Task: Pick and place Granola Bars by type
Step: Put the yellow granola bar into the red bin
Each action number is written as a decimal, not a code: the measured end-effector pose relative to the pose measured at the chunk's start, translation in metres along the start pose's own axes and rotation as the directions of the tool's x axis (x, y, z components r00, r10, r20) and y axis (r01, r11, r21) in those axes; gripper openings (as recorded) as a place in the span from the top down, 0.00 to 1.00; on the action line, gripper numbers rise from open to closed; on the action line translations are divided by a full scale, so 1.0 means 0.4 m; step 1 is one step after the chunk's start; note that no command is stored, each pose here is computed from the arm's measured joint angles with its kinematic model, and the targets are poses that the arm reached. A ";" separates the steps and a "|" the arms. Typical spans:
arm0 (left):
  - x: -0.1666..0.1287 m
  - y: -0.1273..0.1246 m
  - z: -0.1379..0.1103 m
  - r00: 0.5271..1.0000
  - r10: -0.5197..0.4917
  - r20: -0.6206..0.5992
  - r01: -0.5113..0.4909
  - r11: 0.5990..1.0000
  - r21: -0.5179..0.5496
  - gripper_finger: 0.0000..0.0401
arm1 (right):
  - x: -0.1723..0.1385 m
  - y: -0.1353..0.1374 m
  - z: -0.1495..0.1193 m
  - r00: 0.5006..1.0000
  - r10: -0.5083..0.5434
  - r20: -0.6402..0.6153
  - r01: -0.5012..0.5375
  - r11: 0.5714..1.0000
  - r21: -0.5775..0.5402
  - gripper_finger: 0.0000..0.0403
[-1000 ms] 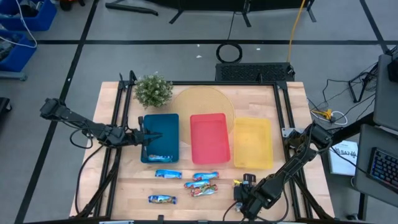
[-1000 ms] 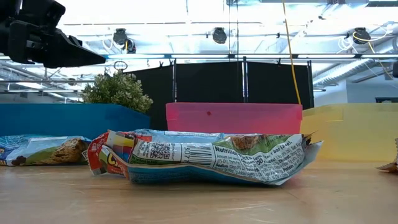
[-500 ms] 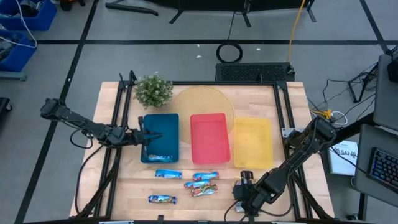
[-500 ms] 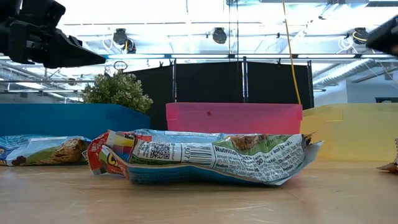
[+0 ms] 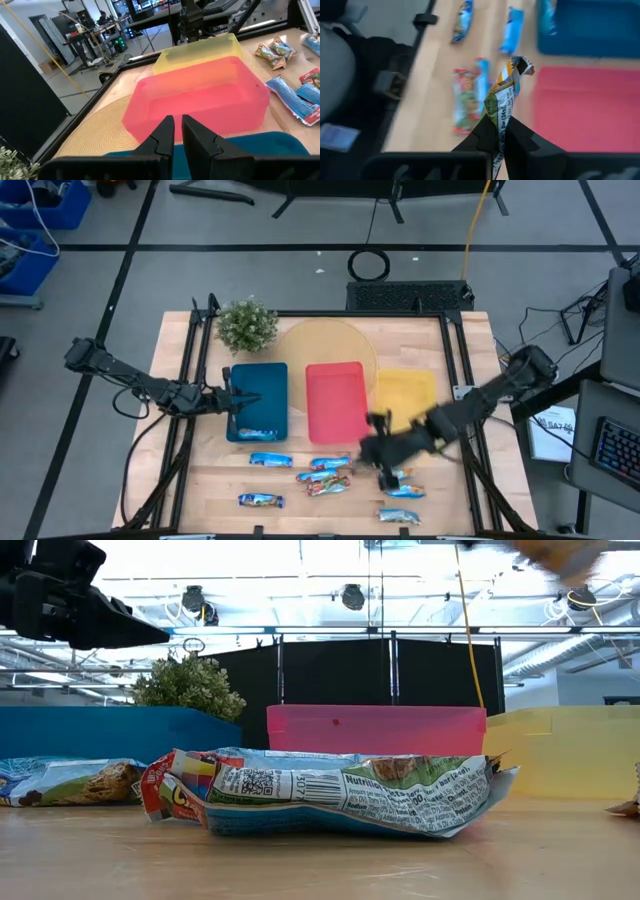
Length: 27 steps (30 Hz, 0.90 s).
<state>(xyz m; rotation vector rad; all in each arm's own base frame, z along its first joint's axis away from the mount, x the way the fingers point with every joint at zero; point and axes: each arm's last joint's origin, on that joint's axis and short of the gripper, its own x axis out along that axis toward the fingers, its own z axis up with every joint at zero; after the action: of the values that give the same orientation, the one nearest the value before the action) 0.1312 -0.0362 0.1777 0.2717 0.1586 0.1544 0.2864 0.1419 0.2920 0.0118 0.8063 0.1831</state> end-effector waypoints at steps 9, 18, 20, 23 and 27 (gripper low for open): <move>0.000 0.000 0.001 1.000 0.001 0.002 -0.001 1.000 0.007 0.89 | 0.100 -0.284 0.024 0.963 -0.092 -0.252 0.084 0.996 -0.041 0.98; 0.000 0.000 0.001 1.000 0.001 0.003 -0.002 0.999 0.054 0.89 | 0.262 -0.366 -0.028 0.916 -0.118 -0.383 0.018 0.967 -0.254 0.98; 0.000 0.000 0.001 1.000 0.001 0.003 -0.002 0.999 0.054 0.89 | 0.285 -0.369 -0.041 0.903 -0.133 -0.407 0.016 0.960 -0.279 0.98; 0.000 0.000 0.001 1.000 0.001 0.003 -0.002 0.998 0.055 0.89 | 0.302 -0.375 -0.058 0.876 -0.172 -0.450 0.033 0.954 -0.299 0.98; 0.000 0.000 0.001 1.000 0.001 0.003 -0.001 0.999 0.054 0.89 | 0.306 -0.377 -0.058 0.875 -0.189 -0.446 0.049 0.950 -0.308 0.95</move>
<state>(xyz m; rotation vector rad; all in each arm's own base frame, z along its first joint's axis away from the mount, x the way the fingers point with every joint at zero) 0.1313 -0.0363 0.1782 0.3258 0.1598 0.1509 0.3765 0.0126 0.1763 -0.3731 1.2593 0.1864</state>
